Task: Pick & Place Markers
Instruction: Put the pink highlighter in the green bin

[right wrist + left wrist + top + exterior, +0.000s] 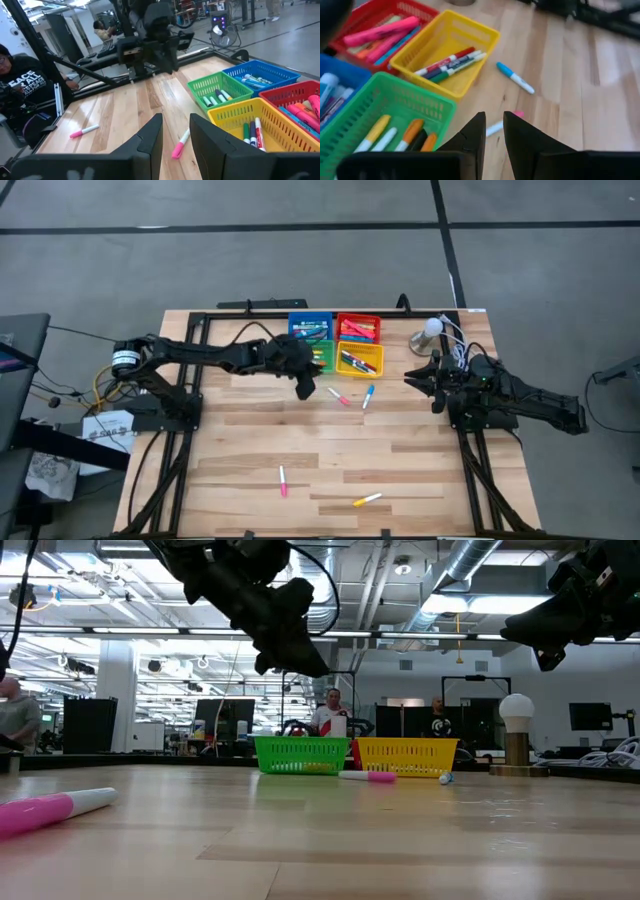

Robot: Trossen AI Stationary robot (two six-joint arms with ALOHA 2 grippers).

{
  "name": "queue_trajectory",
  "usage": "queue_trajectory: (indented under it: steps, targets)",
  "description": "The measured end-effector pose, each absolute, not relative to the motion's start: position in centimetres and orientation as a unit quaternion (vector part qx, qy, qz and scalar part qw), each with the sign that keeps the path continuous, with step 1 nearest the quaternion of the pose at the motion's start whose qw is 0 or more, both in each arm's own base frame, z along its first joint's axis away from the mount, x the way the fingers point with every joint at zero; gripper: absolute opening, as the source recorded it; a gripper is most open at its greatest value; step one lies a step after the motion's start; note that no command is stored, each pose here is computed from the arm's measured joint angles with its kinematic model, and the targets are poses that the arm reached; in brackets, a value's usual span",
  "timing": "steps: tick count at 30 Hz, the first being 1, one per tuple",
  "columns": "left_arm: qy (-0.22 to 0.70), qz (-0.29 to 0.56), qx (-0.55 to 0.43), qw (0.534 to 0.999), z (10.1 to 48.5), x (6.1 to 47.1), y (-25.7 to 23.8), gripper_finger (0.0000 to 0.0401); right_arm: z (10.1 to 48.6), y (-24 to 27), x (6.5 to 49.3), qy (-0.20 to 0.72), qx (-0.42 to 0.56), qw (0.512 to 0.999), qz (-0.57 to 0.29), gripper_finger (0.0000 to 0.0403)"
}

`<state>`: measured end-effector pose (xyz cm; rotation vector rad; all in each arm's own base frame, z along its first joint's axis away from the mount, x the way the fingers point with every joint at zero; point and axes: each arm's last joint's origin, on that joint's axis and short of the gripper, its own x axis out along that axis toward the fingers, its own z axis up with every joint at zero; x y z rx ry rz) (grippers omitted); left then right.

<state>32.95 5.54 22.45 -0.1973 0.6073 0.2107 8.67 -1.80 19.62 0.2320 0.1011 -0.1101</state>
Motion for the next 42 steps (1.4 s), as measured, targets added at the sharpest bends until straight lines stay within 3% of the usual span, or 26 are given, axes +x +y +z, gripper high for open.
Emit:
queue_trajectory:
  steps: [10,17,24,30,35,42]
  targets:
    - [0.308,0.043,0.062,0.948,22.5,33.1,4.8,0.0079,19.6,-1.8,8.7,0.050,0.116,0.990,-0.056,0.0087]
    - [0.260,0.028,0.077,0.962,23.0,33.9,4.7,0.0133,19.6,-1.8,8.7,0.050,0.116,0.990,-0.056,0.0087]
    - [0.270,-0.017,0.062,0.961,21.8,36.6,2.9,0.0176,19.6,-1.8,8.7,0.051,0.122,0.990,-0.056,0.0087]
    - [0.329,-0.048,0.074,0.940,21.6,39.8,1.8,0.0175,19.6,-1.8,8.7,0.050,0.130,0.989,-0.057,0.0087]
    - [0.414,-0.060,0.086,0.904,19.2,41.4,2.5,0.0163,19.6,-1.8,8.7,0.050,0.130,0.989,-0.057,0.0087]
    - [0.456,-0.049,0.073,0.885,16.0,42.0,4.1,0.0158,19.6,-1.8,8.7,0.050,0.130,0.989,-0.056,0.0087]
